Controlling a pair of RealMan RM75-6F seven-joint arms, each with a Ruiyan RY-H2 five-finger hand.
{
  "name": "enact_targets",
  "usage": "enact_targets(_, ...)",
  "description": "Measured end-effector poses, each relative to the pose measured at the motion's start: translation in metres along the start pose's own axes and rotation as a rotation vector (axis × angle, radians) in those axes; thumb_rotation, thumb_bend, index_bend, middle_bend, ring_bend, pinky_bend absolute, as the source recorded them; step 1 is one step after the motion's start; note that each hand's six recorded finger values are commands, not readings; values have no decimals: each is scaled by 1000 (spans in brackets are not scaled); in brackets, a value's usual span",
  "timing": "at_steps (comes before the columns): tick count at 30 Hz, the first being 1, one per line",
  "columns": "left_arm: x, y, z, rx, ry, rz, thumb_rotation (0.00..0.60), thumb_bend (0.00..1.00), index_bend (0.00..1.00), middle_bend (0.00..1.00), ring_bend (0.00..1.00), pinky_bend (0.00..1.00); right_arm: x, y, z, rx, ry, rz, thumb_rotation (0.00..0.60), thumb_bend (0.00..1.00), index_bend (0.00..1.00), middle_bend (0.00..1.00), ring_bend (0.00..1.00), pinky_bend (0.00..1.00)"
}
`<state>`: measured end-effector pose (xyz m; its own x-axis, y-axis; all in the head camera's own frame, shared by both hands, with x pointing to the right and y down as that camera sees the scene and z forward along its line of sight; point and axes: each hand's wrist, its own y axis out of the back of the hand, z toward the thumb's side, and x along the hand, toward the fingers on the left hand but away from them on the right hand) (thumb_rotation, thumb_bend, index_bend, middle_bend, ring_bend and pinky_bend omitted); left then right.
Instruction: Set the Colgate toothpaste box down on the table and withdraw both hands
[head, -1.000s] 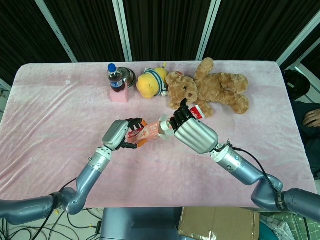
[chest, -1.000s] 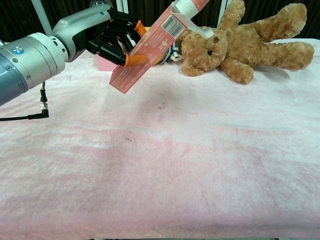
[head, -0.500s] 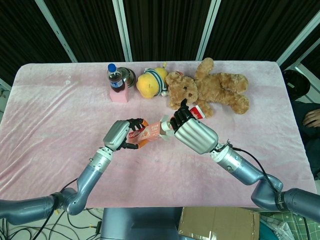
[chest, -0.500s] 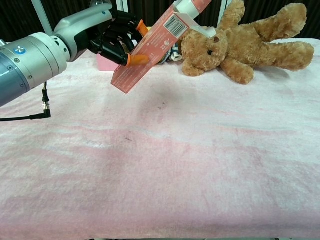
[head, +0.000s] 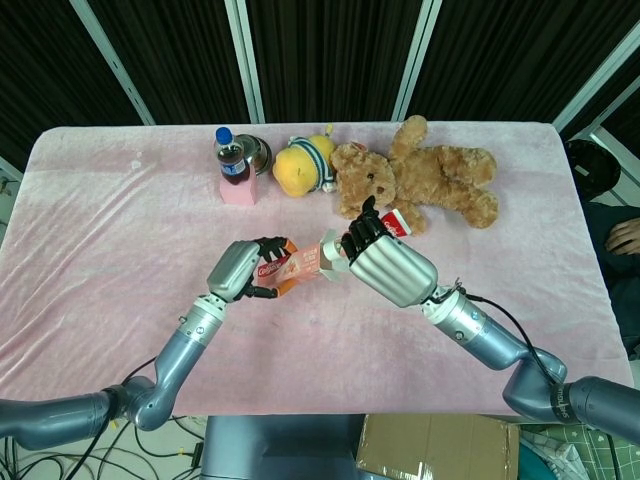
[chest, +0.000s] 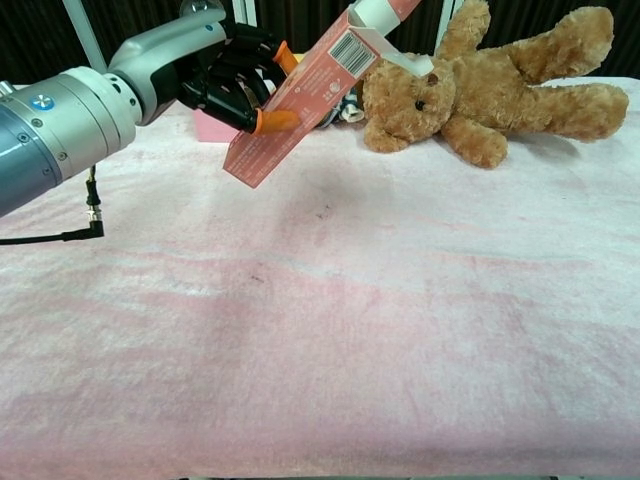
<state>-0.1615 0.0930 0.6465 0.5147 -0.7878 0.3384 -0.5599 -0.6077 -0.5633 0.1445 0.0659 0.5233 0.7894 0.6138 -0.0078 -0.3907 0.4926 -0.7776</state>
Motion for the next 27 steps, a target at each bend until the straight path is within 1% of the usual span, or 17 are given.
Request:
enact_targets(8,1,-3,4,0,-2,-6,600,373,476,481,395,482,-1,1,4,6,15,-6,600,405,587,530,448,323)
enact_targets(22,4,-11,13,-30,-4,-10,600,373,475,481,395,482,-2,3,9,23,42,-20,600,405,586,525,443,323)
enact_targets(25,4,-12,14,-42,-1,-6,600,372,475,481,395,482,-1,4,11,29,51,-26,600,405,587,517,434,326)
enact_targets(27,4,-12,15,-47,-2,-4,600,372,475,481,395,482,-1,4,12,27,51,-29,600,404,581,494,411,327)
